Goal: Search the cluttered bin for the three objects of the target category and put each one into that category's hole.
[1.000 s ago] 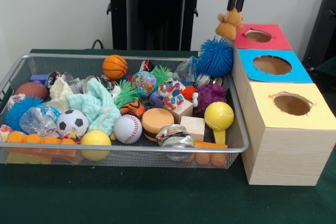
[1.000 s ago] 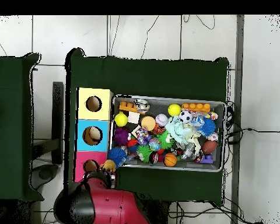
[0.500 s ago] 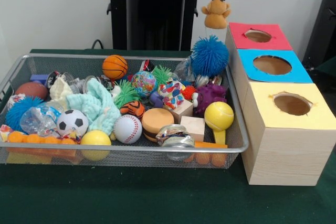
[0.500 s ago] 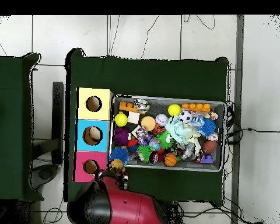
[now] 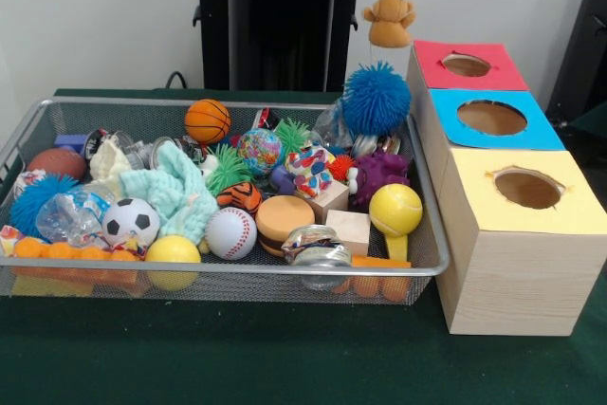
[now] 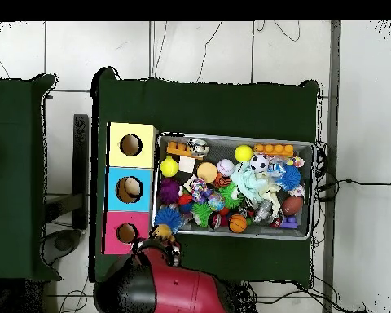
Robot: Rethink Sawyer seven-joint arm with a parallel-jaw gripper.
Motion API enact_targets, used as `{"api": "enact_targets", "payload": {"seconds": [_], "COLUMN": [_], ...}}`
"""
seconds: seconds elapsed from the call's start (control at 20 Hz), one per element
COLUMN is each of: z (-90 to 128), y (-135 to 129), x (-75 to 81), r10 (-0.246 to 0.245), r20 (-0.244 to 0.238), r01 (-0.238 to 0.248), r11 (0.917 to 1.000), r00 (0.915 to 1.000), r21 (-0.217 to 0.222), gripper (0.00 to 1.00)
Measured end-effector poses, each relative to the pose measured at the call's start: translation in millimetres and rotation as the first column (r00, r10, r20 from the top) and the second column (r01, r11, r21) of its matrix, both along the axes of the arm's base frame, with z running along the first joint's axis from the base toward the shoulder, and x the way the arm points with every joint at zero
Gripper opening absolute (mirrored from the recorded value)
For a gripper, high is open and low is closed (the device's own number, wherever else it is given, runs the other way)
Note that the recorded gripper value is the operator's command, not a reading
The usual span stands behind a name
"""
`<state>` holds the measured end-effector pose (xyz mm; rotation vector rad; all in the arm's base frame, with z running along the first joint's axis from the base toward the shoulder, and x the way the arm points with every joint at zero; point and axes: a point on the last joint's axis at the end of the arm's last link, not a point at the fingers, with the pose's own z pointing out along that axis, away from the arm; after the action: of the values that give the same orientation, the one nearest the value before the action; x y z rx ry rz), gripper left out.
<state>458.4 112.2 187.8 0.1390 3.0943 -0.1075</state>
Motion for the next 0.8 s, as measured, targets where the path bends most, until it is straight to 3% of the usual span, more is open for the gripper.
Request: {"api": "enact_targets", "payload": {"seconds": [0.8], "z": [-0.6], "y": [38.8], "x": [-10.7], "r10": [0.081], "r20": [-0.007], "r01": [-0.081], "r11": [0.9967], "r00": [0.9967], "r21": [0.003], "gripper": [0.00]}}
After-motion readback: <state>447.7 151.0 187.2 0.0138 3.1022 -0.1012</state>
